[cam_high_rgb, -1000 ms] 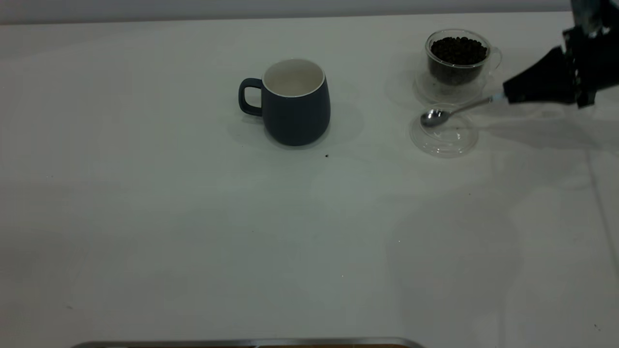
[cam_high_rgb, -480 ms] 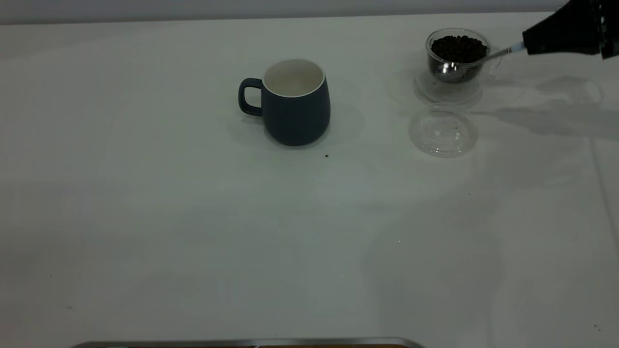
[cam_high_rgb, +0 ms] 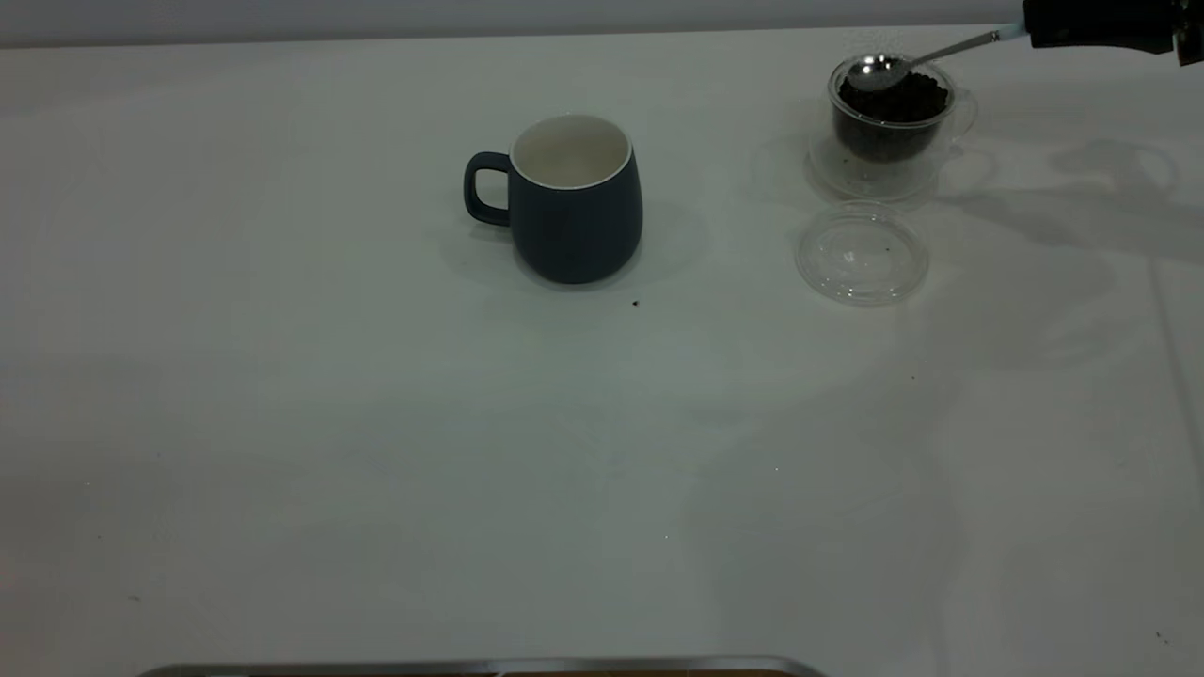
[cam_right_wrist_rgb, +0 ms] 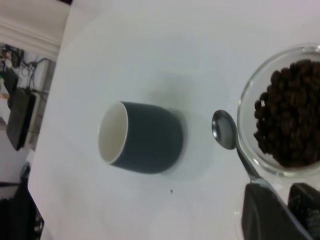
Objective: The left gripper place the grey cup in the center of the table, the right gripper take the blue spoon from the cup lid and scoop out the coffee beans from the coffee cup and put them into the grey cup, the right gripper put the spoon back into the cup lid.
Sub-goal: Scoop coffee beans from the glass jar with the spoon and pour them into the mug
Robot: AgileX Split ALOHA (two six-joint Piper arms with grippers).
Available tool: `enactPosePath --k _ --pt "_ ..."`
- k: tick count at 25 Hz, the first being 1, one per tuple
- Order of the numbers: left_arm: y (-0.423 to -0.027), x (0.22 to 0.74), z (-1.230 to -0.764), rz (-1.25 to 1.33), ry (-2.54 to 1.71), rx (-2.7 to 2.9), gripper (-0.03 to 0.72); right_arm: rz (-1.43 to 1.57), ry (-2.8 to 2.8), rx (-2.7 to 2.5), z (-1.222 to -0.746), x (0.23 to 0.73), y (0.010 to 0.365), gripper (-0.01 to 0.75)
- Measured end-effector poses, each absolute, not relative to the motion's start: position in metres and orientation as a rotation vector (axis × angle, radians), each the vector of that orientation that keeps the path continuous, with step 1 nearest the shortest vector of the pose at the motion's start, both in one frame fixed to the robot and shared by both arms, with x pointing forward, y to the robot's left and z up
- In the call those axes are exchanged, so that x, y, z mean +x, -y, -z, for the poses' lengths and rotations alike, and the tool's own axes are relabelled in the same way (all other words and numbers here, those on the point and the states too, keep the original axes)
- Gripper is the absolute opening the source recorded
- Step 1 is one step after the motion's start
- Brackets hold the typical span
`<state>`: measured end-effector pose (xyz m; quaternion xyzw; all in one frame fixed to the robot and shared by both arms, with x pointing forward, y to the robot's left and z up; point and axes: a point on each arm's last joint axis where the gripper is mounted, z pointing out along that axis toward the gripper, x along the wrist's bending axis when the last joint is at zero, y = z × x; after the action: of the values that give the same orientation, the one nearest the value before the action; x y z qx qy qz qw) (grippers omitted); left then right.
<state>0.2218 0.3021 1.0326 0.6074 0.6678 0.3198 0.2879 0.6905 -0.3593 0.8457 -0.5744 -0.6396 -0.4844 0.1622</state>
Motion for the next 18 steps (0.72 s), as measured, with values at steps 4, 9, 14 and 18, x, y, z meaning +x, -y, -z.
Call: enactPosePath --k 4,9,14,18 --pt "-0.302 0.222 -1.033 -0.854 -1.783 1.622 0.474 1.457 1.775 -1.653 -0.85 0.695 0.359 0.1" --pt "-0.302 0.222 -1.033 -0.854 -1.784 1.621 0.474 1.438 1.724 -1.709 -0.849 0.696 0.36 0.1" --pt "-0.302 0.222 -1.033 -0.854 -1.784 1.621 0.474 1.345 1.694 -1.813 -0.847 0.699 0.364 0.1" --pt "-0.302 0.222 -1.033 -0.854 -1.784 1.621 0.474 1.251 1.755 -1.834 -0.862 0.703 0.366 0.1"
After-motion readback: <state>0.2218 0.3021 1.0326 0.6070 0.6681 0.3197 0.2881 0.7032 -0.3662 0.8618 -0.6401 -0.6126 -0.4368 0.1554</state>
